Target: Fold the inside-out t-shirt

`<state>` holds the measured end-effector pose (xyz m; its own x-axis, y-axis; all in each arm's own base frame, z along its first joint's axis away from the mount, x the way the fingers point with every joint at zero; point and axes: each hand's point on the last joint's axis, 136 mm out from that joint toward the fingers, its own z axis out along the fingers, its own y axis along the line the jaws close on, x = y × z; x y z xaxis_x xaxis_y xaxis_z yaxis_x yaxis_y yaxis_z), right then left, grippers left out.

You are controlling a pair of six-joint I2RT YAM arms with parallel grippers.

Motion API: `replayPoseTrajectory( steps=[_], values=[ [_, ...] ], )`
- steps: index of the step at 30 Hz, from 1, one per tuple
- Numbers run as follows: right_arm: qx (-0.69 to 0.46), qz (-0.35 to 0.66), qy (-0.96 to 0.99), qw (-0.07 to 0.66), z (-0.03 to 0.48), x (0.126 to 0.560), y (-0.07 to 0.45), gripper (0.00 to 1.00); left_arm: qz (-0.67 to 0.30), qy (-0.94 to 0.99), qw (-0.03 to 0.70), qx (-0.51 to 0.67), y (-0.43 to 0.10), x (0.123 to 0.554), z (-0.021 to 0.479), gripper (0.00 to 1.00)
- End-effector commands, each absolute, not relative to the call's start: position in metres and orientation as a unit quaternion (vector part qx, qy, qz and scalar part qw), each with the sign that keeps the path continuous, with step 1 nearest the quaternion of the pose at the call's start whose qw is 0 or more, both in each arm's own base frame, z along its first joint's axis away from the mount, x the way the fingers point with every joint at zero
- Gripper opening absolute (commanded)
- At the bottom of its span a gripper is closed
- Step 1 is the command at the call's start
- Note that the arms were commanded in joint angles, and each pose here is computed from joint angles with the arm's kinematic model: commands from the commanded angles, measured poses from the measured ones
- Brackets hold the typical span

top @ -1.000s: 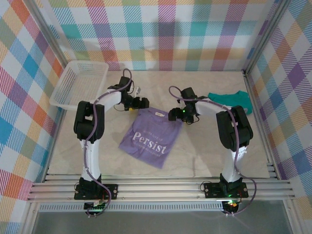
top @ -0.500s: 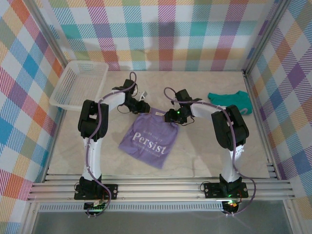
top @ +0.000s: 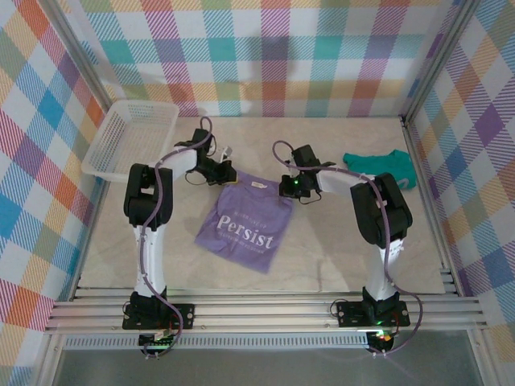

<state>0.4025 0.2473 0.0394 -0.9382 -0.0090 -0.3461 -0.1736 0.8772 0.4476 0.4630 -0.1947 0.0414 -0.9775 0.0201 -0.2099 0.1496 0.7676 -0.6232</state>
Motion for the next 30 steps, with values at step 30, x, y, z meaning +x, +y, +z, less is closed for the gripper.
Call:
replayPoseTrajectory(
  steps=[30],
  values=[
    [-0.165, 0.354, 0.838, 0.381, 0.244, 0.352, 0.223, 0.0, -0.413, 0.864, 0.28, 0.07, -0.228, 0.365, 0.197, 0.0]
  ],
)
